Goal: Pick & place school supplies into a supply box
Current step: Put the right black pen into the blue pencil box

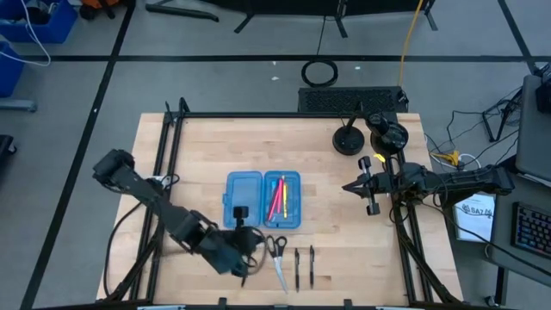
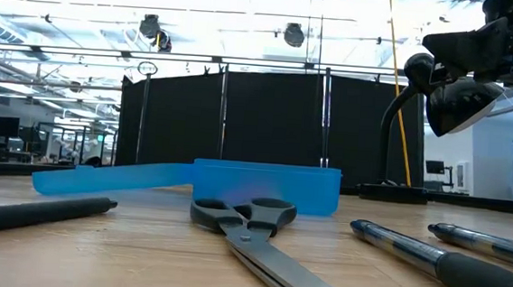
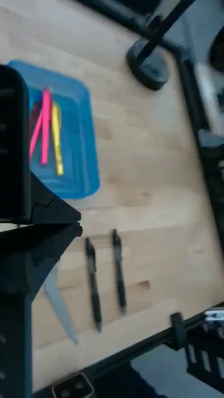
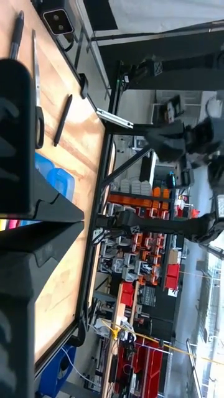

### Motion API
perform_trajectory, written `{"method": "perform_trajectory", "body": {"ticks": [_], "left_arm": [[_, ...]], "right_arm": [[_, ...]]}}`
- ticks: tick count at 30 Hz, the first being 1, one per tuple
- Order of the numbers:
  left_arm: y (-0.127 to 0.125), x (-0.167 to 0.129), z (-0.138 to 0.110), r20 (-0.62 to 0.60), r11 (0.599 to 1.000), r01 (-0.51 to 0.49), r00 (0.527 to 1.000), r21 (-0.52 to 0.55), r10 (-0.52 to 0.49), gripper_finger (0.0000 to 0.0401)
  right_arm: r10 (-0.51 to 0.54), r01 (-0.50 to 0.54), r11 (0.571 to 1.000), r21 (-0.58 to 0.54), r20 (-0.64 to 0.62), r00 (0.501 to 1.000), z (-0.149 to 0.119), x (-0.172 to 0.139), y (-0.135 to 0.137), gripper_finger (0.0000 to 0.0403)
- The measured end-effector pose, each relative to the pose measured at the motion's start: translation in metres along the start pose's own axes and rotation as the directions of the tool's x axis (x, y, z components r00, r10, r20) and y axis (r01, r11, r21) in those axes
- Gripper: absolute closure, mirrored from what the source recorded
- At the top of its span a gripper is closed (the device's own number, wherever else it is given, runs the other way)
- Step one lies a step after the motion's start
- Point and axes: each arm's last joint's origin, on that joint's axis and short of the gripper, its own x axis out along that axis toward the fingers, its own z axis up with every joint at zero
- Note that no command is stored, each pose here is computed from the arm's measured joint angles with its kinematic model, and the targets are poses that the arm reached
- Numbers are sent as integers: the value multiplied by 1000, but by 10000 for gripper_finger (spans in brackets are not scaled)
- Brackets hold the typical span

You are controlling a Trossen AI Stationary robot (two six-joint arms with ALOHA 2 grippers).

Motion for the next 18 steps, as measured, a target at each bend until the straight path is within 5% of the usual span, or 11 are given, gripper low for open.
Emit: {"method": "perform_trajectory", "body": {"ticks": [4,8,13,18], "left_arm": [[23,-28,-17,115,1000,11,993,-9,-10,399],[50,-50,-59,232,1000,15,973,-26,-8,399],[80,-52,-108,501,988,156,856,-19,-126,400],[94,-42,-152,580,977,211,795,10,-178,400]], "right_arm": [[1,-1,999,-35,-6,1000,-1,0,0,403],[2,-3,995,-102,-15,1000,-1,0,0,403],[6,-11,995,-99,-52,999,-5,1,1,403],[8,-11,999,-47,-59,998,-6,1,1,403]]}}
